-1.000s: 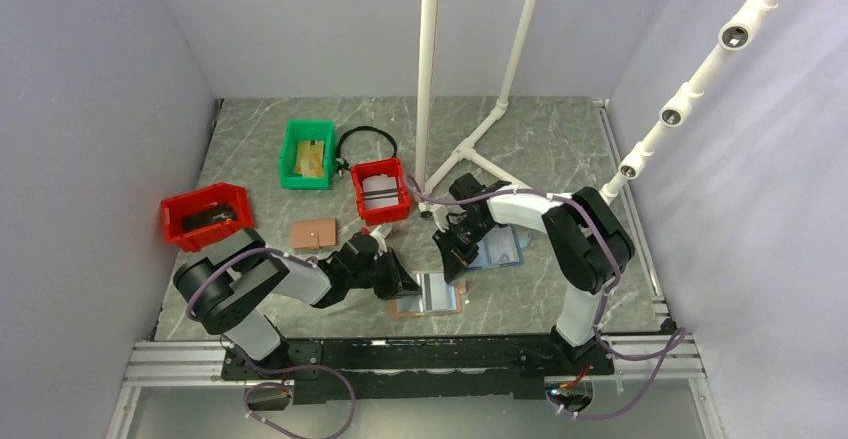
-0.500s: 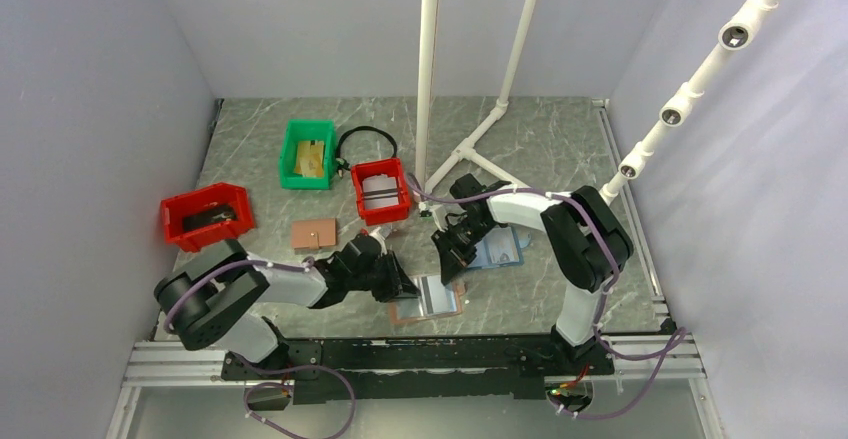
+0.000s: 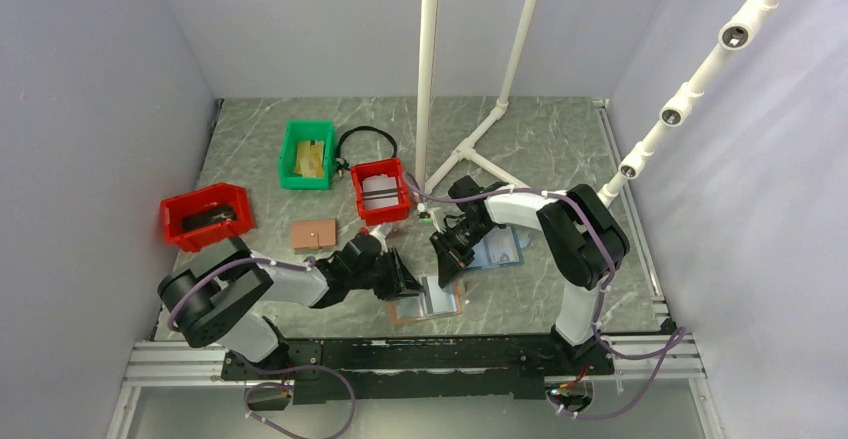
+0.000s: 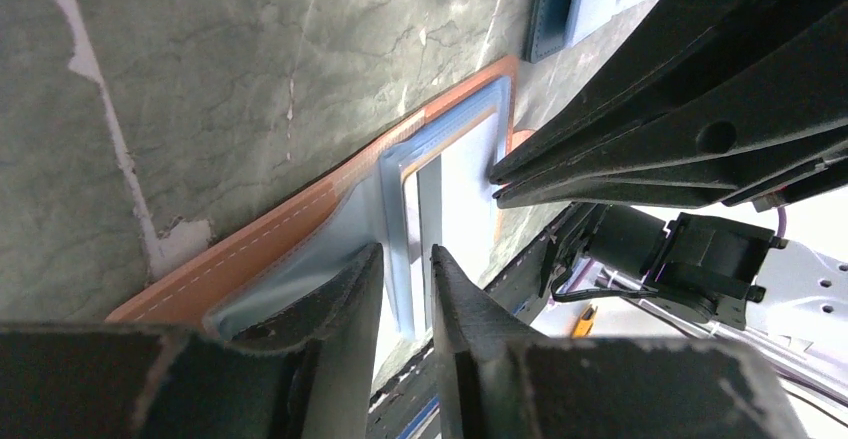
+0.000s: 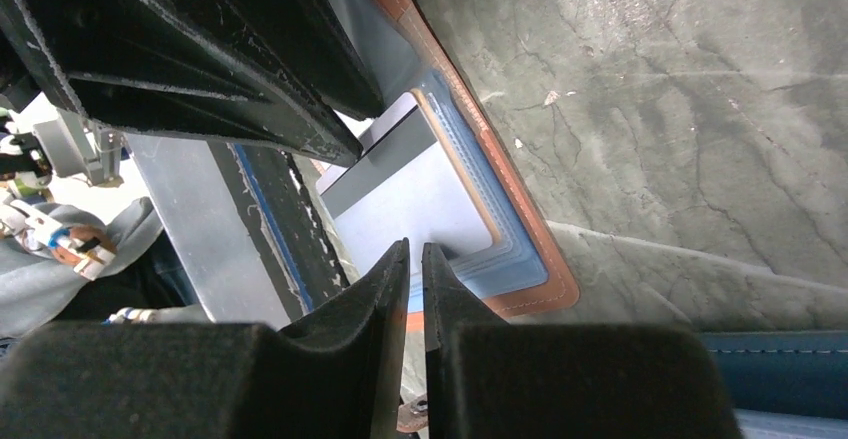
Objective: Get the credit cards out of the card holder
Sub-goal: Remove the credit card from the card holder.
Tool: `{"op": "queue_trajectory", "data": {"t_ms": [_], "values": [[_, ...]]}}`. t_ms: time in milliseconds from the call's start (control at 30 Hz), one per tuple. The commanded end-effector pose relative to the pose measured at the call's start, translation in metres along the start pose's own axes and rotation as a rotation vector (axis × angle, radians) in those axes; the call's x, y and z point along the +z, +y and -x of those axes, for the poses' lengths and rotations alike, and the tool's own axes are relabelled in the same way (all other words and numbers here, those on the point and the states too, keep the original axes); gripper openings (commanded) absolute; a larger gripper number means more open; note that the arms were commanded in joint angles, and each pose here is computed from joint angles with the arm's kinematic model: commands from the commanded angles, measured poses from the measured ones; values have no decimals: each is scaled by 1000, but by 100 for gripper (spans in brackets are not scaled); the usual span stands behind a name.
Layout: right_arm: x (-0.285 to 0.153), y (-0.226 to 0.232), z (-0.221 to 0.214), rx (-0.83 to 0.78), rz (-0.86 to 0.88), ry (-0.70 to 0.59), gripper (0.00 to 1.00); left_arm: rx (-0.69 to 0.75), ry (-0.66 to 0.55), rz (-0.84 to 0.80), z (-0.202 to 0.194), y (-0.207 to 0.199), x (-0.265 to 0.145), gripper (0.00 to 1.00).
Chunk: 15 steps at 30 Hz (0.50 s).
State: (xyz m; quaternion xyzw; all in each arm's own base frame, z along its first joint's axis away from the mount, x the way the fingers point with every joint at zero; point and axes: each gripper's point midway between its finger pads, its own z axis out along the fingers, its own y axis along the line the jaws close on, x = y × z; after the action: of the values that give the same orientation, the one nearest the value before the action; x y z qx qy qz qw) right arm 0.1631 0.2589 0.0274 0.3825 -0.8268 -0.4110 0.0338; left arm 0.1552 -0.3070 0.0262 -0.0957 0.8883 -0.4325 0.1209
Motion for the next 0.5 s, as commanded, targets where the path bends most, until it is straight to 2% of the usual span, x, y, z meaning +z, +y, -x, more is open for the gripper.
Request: {"op": "queue_trajectory", "data": {"t_ms": [0, 267, 367, 467], "values": [[6, -14, -3, 8, -65, 16, 13, -6, -2, -10, 1, -1, 4, 32], [14, -8, -7, -1, -52, 46, 13, -28, 19, 2, -4, 4, 15, 33], [17, -6, -8, -1, -41, 57, 13, -41, 21, -17, -5, 2, 20, 29], [19, -6, -8, -4, -42, 61, 13, -45, 23, -29, -6, 1, 23, 21]]}}
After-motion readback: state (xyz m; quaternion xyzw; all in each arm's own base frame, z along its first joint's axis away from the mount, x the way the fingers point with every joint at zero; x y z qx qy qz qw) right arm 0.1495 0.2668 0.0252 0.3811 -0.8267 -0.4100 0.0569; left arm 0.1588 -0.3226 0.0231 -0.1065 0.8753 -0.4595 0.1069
